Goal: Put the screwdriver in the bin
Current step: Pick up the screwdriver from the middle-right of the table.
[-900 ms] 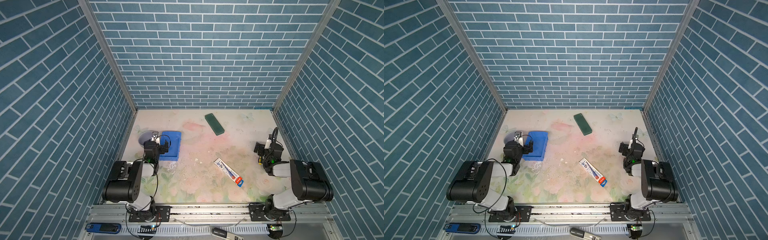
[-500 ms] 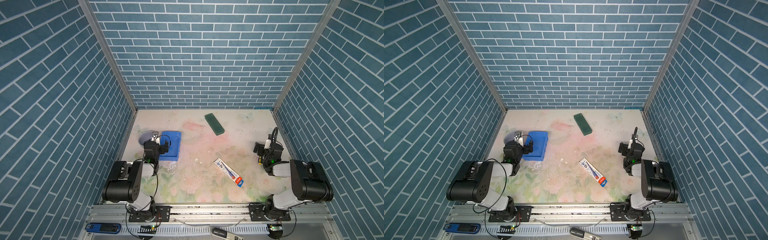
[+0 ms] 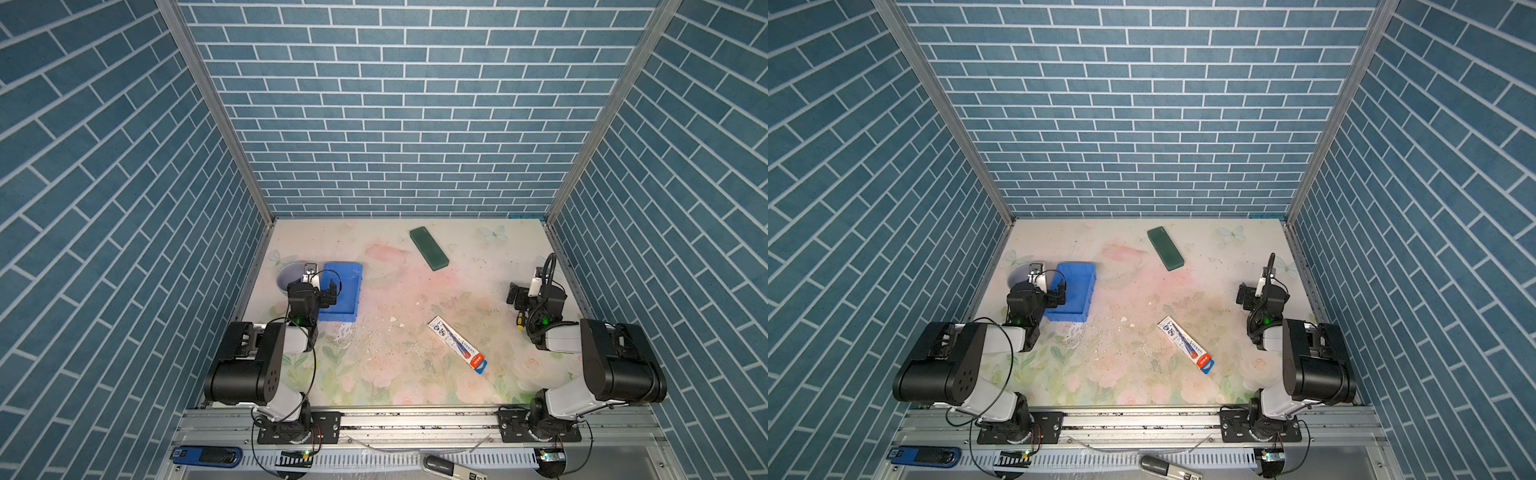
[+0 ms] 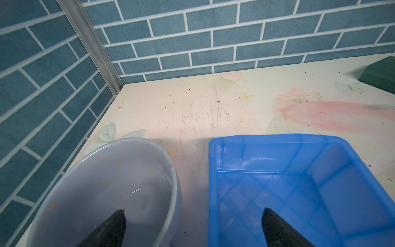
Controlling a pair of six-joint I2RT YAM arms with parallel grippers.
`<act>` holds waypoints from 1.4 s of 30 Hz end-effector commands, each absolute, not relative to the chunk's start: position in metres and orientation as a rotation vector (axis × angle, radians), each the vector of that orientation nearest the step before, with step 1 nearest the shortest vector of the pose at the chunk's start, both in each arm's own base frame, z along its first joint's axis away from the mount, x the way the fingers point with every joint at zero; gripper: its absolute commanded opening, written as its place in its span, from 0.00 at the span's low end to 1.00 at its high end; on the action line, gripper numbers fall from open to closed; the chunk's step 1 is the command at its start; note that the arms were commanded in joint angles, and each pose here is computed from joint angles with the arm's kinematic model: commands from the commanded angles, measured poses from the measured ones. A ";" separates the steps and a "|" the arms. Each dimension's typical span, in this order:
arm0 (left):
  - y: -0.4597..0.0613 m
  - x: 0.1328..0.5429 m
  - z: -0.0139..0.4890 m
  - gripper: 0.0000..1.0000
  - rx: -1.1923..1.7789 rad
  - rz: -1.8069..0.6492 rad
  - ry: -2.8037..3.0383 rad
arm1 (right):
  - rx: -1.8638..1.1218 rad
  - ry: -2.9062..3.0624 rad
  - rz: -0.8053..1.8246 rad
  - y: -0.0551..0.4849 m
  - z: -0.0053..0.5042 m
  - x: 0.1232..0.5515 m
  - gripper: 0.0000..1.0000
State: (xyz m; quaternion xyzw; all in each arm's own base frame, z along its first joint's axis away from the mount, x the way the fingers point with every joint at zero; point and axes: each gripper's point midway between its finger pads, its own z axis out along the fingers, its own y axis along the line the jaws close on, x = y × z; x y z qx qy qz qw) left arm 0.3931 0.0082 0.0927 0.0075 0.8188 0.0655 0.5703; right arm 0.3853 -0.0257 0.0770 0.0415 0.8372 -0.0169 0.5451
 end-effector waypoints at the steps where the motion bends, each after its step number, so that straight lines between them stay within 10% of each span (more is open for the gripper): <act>1: 0.015 0.389 0.099 1.00 -0.027 0.173 1.888 | 0.060 1.944 -0.037 -0.022 0.090 0.394 0.99; 15: -0.006 0.366 0.173 1.00 0.017 0.140 1.786 | 0.065 1.885 -0.087 -0.020 0.141 0.379 0.99; 42: -0.276 0.272 0.201 1.00 0.973 -0.418 1.640 | 0.258 2.215 -0.064 -0.011 0.163 0.311 0.99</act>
